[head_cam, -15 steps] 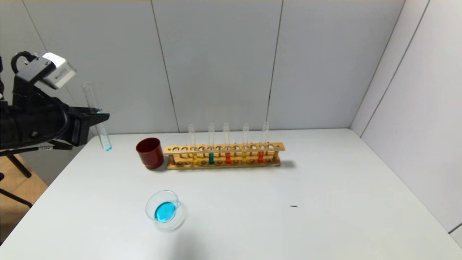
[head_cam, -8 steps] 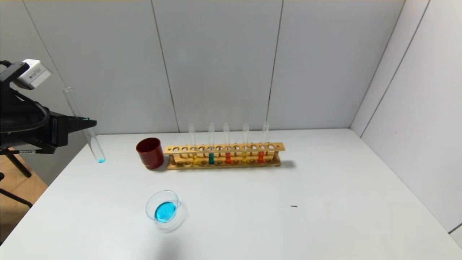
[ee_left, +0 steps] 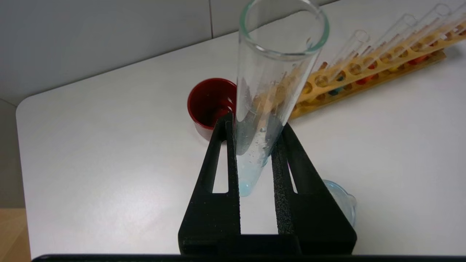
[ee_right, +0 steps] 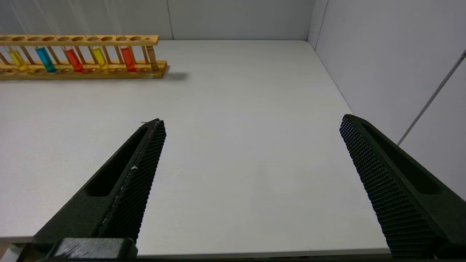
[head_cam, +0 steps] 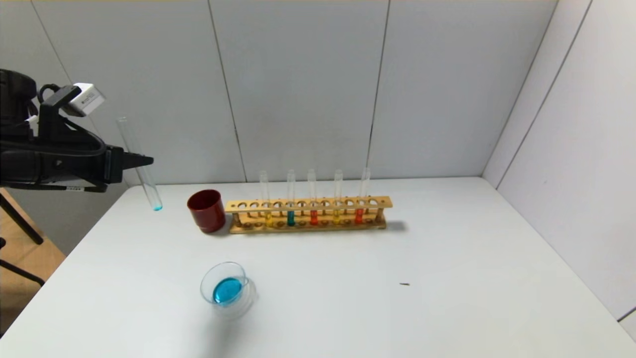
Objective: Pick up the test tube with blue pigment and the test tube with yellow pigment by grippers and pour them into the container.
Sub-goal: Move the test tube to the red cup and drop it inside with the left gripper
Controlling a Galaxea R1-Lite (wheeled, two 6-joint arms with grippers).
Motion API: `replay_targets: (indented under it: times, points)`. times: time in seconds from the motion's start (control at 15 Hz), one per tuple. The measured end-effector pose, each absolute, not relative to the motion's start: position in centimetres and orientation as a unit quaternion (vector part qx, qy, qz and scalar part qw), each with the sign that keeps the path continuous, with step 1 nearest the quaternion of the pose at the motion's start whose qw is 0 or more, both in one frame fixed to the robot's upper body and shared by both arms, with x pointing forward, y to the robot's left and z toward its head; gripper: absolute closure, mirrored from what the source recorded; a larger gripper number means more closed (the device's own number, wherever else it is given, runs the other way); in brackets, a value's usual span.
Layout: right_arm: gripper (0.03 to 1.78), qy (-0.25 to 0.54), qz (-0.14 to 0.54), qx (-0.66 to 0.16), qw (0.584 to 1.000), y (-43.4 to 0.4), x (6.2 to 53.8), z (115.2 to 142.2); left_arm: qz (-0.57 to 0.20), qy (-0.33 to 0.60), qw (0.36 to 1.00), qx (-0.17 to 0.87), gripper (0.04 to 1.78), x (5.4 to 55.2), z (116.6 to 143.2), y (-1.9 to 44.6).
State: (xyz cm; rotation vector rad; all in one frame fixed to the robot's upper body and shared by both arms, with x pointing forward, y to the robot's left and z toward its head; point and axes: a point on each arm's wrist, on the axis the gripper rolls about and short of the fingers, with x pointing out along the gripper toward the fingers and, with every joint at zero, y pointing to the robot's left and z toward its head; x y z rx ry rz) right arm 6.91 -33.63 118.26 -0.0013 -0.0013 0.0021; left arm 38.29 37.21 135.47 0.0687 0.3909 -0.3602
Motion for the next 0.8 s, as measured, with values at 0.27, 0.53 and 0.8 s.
replay_targets:
  times: [0.27,0.53,0.8]
  points:
    - [0.06,-0.001,0.001,-0.001,1.0,-33.6,6.9,118.3,-0.193,0.184,0.963,0.041,1.51,42.0,134.3,36.6]
    - [0.06,-0.001,0.001,-0.001,1.0,-33.6,6.9,118.3,-0.21,0.194,0.958,0.04,1.51,45.0,132.4,35.8]
    - [0.06,-0.001,0.001,-0.001,1.0,-33.6,6.9,118.3,-0.211,0.194,0.957,0.041,1.51,47.4,131.0,35.8]
